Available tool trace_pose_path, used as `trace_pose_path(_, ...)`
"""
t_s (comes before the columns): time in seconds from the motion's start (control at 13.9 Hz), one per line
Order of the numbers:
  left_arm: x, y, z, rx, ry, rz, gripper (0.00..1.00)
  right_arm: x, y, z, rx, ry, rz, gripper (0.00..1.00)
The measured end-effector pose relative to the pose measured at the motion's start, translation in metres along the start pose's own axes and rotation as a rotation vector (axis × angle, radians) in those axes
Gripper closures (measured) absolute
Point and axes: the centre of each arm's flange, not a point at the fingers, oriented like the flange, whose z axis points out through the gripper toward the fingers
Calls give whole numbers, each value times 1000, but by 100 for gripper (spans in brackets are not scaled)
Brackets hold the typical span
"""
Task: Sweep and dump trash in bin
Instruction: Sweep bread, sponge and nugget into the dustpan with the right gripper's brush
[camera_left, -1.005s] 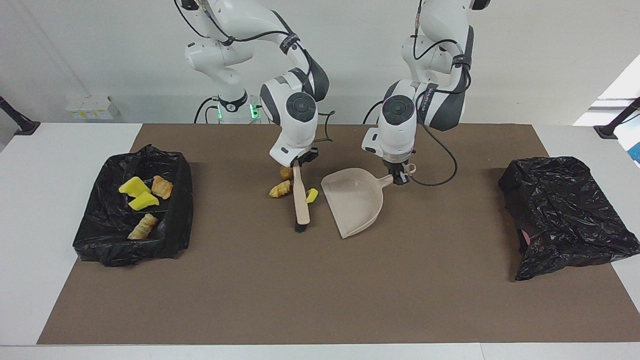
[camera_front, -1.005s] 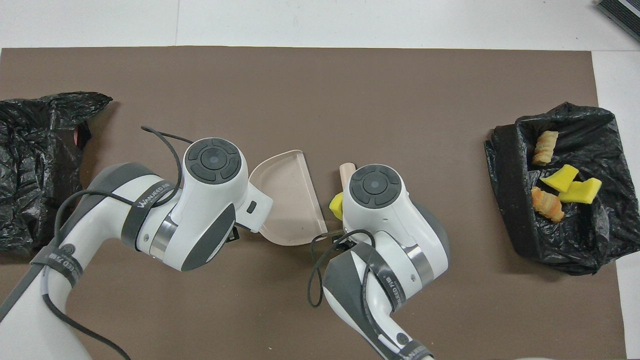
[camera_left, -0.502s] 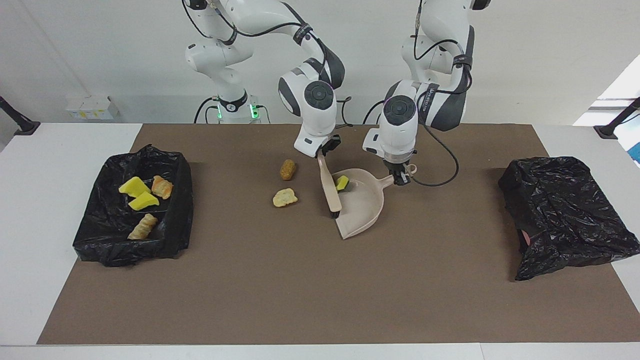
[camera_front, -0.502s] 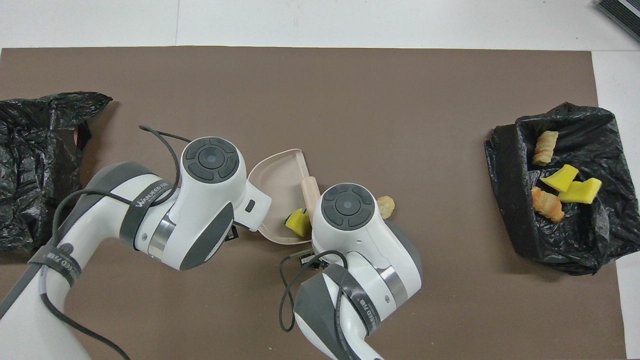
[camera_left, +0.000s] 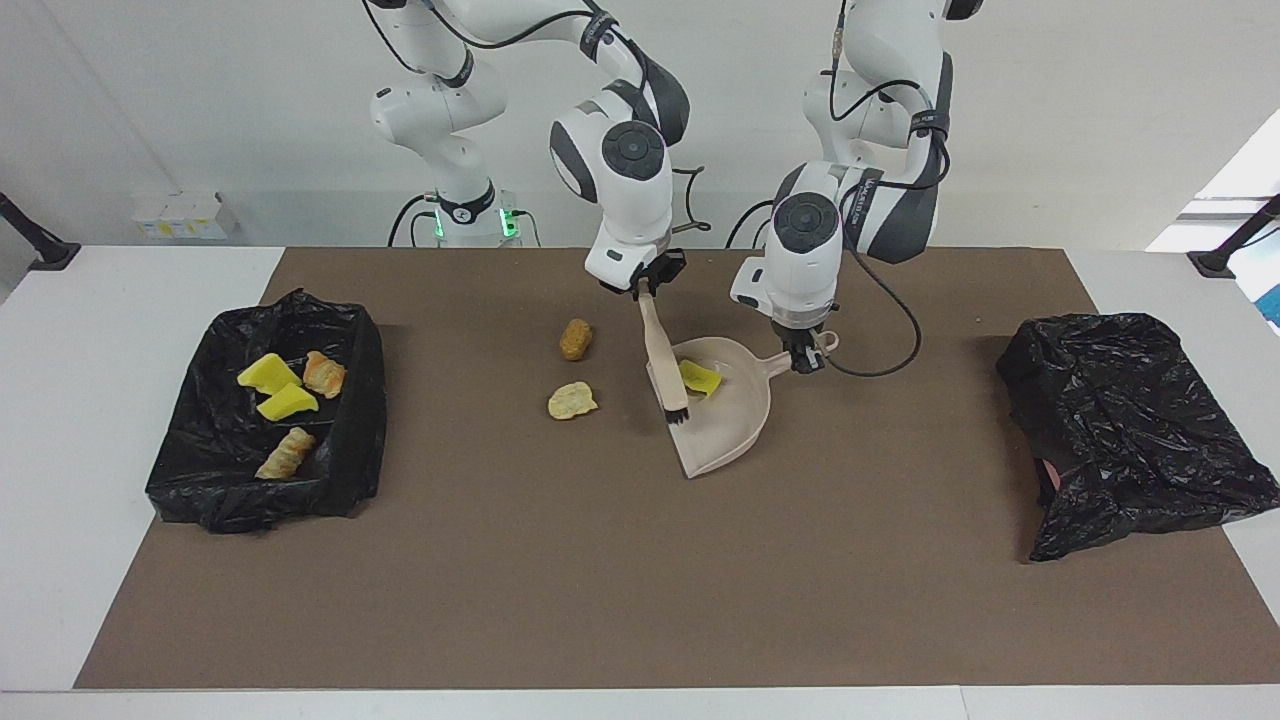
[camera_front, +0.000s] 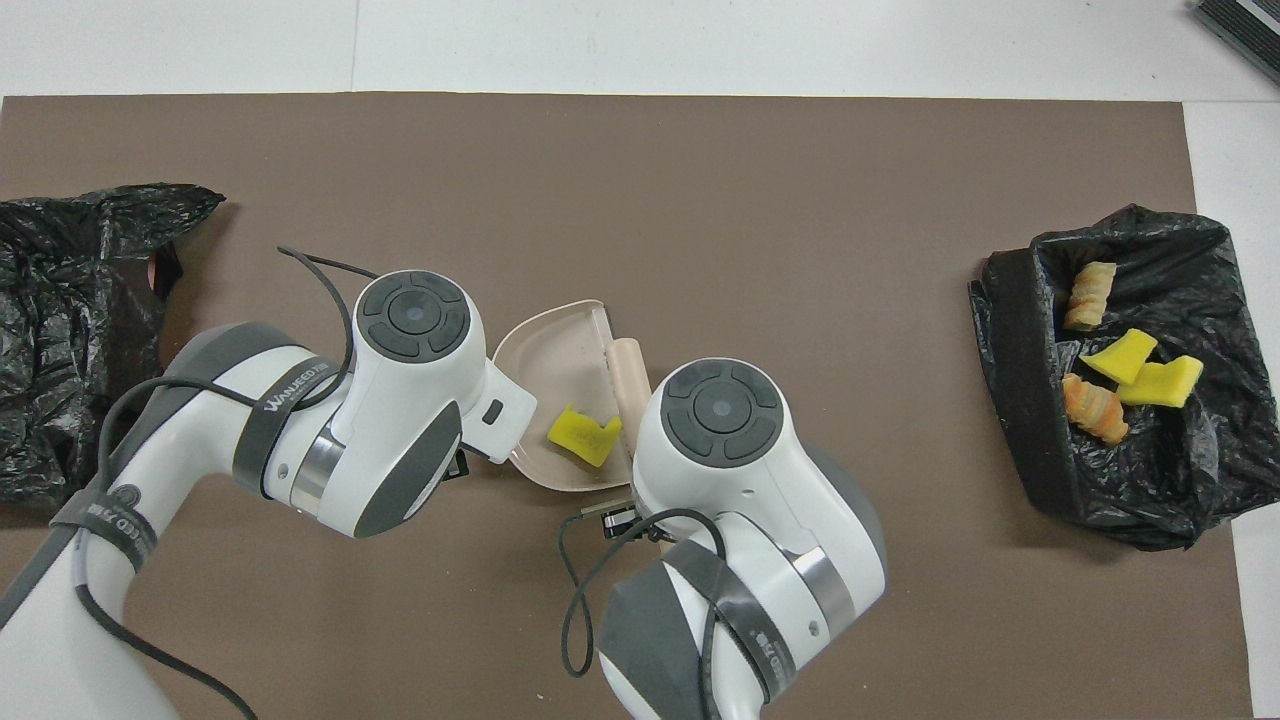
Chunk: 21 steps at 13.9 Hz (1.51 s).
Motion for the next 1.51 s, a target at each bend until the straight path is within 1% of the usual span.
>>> trace_pose_path(0.14,10,14,-1,-8,-18,29,69,-17,10,-9,-25,-34,69,74)
trace_pose_path(0.36,25,37,-7,-14,-43,9,69,-29,49,6,-86,-56,165,74)
trace_pose_path(0.57,43,70,-10,-1,-55,-7,69,-27,94,23,-184,-44,213,74)
trace_pose_path(0.72,52,91,-11,9,-61,-18,69,-25,115,27,-212,-36,239,74)
trace_pose_path(0.86,59,110,-10,17,-66,-24,69,-28,129,38,-208,-22,249,74)
trace_pose_path(0.93,60,117,-9,20,-67,-30,69,-31,130,45,-197,-26,234,74)
trace_pose_path(1.15,58,131,2,26,-67,-70,69,-41,116,66,-140,-68,194,74)
trace_pose_path(1.29,59,138,7,30,-66,-82,69,-47,91,75,-107,-62,154,74)
trace_pose_path(1.44,59,139,9,33,-61,-85,69,-56,54,76,-25,-40,121,74)
trace_pose_path(1.51,59,139,9,34,-59,-86,69,-61,38,75,2,-30,104,74)
